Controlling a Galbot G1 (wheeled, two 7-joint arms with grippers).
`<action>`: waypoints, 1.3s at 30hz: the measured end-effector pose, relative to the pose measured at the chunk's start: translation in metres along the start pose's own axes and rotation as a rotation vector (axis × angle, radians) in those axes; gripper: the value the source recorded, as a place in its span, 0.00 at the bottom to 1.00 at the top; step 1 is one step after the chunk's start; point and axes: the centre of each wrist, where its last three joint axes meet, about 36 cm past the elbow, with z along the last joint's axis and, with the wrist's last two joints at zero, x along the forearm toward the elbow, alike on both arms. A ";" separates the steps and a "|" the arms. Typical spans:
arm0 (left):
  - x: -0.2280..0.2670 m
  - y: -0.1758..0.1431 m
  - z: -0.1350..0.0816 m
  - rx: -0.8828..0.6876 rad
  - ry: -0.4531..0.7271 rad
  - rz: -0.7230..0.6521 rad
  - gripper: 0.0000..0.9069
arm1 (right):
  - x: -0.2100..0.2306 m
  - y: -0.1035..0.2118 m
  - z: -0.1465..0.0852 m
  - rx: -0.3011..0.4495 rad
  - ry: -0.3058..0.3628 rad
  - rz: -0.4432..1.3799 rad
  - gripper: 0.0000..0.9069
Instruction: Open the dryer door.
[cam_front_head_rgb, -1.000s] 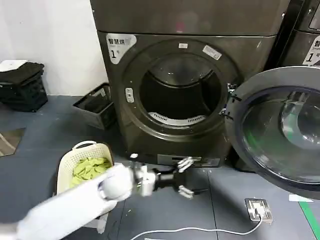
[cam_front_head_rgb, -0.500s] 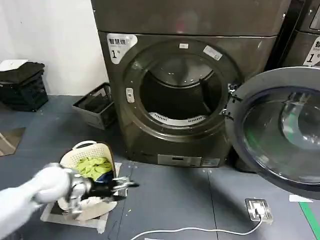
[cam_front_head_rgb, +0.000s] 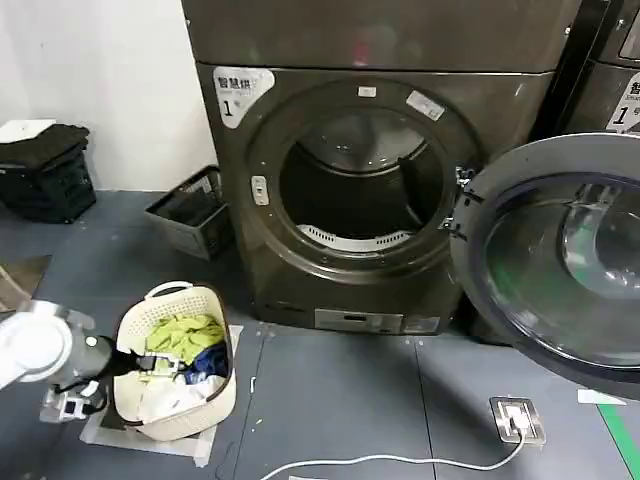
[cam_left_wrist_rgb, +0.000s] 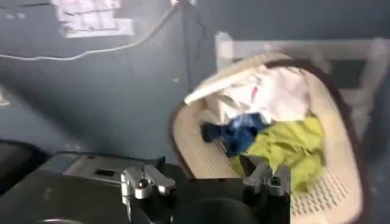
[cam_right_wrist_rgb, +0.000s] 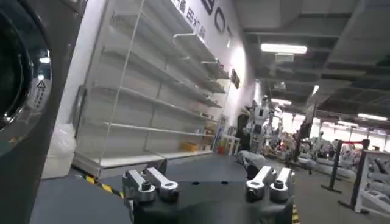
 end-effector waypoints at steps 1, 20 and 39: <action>0.001 0.000 0.001 -0.007 0.006 0.007 1.00 | 0.000 0.000 0.000 0.000 0.001 0.000 1.00; 0.008 -0.004 0.007 -0.047 0.045 0.032 1.00 | 0.002 0.006 -0.003 -0.025 -0.003 -0.014 1.00; -0.002 -0.016 0.008 -0.007 0.045 0.033 1.00 | 0.007 0.013 -0.003 -0.032 -0.011 -0.025 1.00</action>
